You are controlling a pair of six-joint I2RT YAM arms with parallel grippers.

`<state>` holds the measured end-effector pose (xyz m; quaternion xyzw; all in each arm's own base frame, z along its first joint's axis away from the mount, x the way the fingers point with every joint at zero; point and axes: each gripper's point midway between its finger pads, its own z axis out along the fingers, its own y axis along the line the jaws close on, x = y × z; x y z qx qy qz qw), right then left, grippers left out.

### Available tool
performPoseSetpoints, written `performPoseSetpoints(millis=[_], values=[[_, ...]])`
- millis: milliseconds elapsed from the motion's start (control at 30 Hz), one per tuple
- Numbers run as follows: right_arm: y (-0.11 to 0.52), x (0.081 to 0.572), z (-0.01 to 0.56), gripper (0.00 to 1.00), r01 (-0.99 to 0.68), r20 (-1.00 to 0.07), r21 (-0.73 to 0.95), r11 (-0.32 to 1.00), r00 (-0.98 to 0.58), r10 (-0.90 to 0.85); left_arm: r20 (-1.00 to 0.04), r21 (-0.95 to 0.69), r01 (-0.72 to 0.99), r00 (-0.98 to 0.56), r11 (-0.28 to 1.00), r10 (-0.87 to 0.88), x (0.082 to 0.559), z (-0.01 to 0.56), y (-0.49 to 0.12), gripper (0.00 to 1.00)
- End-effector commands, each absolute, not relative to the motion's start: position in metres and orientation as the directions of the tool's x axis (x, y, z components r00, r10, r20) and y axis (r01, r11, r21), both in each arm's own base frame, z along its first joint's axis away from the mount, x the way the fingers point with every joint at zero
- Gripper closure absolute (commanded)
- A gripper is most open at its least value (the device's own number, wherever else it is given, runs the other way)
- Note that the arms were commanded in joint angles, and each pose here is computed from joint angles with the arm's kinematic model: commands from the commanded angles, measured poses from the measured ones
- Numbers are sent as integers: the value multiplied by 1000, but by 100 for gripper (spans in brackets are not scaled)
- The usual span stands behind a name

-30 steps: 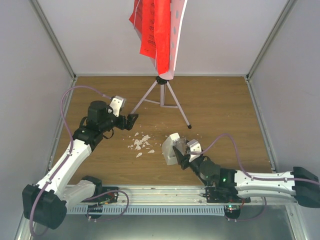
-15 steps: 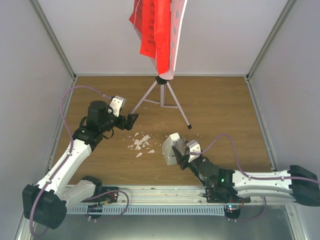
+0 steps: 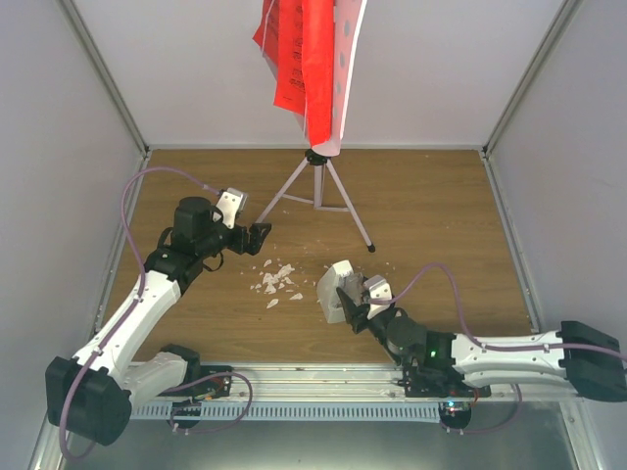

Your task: Pack up the instrument practice props

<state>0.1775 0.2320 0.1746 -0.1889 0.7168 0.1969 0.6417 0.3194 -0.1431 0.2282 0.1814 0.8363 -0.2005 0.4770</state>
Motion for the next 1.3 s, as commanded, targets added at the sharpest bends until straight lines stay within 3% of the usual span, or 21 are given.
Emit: performPoseSetpoints(millis=[0,1267], values=[[228,179,182,43,-498,-995,82,863,-89,43,-889,-140,499,-443,855,113,325,234,-142,1],[240,178,179,43,-529,-1000,-16,849,-12,-26,-885,-145,503,-451,852,116,326,231,-143,1]])
